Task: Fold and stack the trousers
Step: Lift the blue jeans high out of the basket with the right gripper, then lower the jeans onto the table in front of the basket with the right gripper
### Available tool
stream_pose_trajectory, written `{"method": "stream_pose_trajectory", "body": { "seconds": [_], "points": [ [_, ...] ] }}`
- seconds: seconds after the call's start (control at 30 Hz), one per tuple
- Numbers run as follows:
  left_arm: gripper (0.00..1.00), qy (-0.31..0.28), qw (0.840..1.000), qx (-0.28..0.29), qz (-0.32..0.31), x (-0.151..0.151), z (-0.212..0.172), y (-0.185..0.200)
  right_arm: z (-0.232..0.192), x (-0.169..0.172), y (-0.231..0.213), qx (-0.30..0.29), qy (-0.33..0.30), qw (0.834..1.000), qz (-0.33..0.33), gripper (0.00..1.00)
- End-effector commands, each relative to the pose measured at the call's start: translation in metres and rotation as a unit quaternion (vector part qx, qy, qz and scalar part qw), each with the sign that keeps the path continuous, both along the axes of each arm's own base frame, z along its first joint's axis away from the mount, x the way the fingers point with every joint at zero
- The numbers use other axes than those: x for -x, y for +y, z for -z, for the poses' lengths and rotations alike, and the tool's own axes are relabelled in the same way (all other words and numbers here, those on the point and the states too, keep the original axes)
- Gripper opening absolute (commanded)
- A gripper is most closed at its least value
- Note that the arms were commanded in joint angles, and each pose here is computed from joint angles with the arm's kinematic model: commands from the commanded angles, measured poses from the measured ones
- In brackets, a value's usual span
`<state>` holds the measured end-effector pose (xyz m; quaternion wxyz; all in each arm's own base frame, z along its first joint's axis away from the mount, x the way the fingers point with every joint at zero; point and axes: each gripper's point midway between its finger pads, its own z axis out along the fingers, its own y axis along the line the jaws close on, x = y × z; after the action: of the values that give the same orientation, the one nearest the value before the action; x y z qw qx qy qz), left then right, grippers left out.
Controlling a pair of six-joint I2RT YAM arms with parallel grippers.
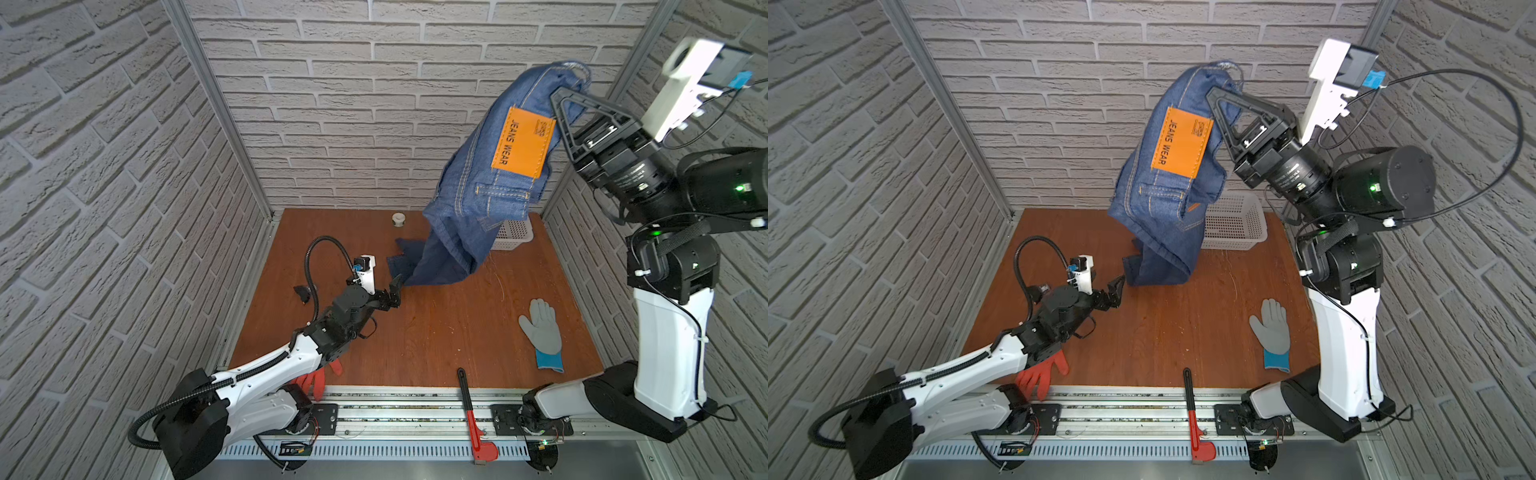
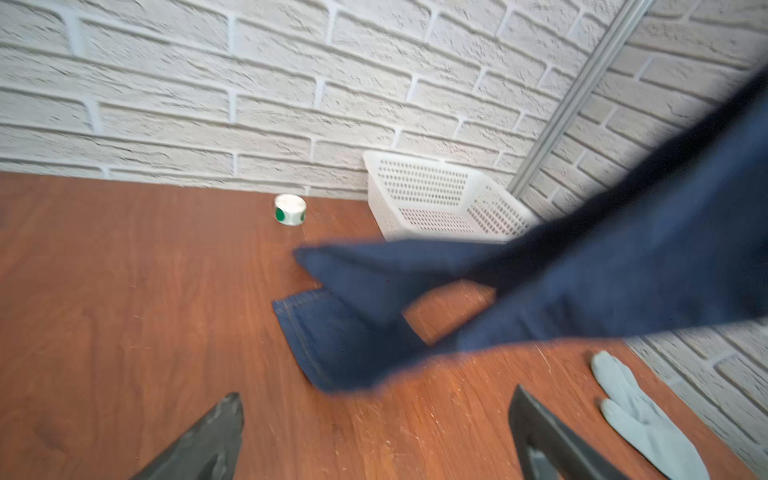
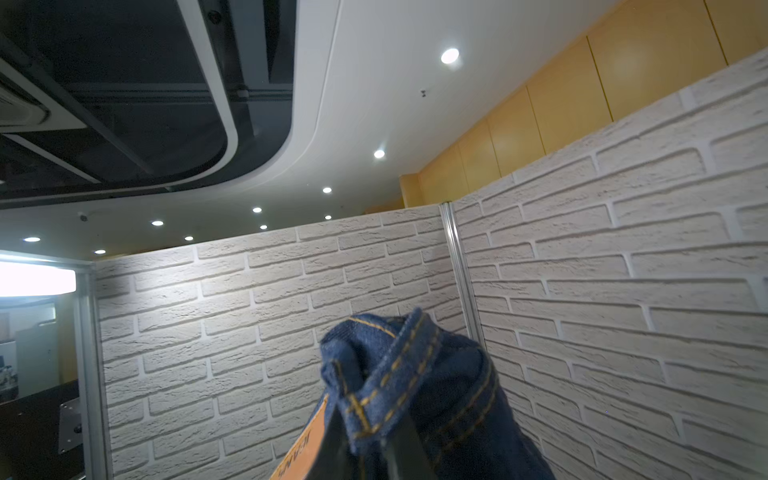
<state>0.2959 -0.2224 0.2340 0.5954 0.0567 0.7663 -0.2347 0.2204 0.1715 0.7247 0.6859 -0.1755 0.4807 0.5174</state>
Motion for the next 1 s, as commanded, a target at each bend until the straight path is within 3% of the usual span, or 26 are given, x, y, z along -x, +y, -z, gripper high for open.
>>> {"method": "stream_pose_trajectory", "body": {
  "seconds": [0.0,0.13,0.23,0.37,0.5,0.53,0.6,0.67,0.7,0.73,0.8,0.87,0.97],
  "points": [
    [0.98,-0.027,0.999,0.000,-0.037,0.003,-0.012,0.020,0.056,-0.047,0.004,0.048,0.066,0.995,0.055,0.06],
    [0.98,-0.031,0.998,-0.020,-0.058,0.010,-0.012,0.038,0.145,-0.088,0.013,0.104,0.172,0.977,0.068,0.06],
    [0.98,-0.034,0.996,-0.034,-0.069,0.014,-0.013,0.049,0.230,-0.118,0.015,0.158,0.263,0.948,0.088,0.06],
    [0.98,-0.033,0.995,-0.050,-0.077,0.018,-0.011,0.057,0.339,-0.151,0.014,0.222,0.361,0.898,0.117,0.06],
    [0.98,-0.028,0.995,-0.060,-0.078,0.020,-0.007,0.060,0.410,-0.174,0.003,0.276,0.416,0.851,0.160,0.07],
    [0.98,-0.026,0.995,-0.060,-0.078,0.020,-0.006,0.060,0.423,-0.177,-0.006,0.288,0.429,0.836,0.184,0.08],
    [0.98,-0.016,0.995,-0.062,-0.080,0.020,-0.002,0.061,0.451,-0.178,-0.034,0.319,0.461,0.788,0.254,0.10],
    [0.98,0.007,0.994,-0.072,-0.088,0.020,0.004,0.064,0.471,-0.171,-0.068,0.349,0.489,0.730,0.327,0.22],
    [0.98,0.022,0.992,-0.082,-0.090,0.020,0.008,0.064,0.479,-0.163,-0.086,0.361,0.502,0.697,0.363,0.38],
    [0.98,0.035,0.991,-0.092,-0.093,0.019,0.011,0.065,0.483,-0.157,-0.098,0.370,0.508,0.676,0.386,0.51],
    [0.98,0.063,0.987,-0.115,-0.097,0.017,0.020,0.064,0.483,-0.142,-0.120,0.380,0.510,0.642,0.427,0.68],
    [0.98,0.082,0.983,-0.131,-0.096,0.015,0.027,0.061,0.477,-0.131,-0.133,0.380,0.507,0.627,0.453,0.75],
    [0.98,0.101,0.980,-0.144,-0.089,0.010,0.035,0.052,0.459,-0.116,-0.142,0.360,0.497,0.635,0.469,0.79]
  ]
}}
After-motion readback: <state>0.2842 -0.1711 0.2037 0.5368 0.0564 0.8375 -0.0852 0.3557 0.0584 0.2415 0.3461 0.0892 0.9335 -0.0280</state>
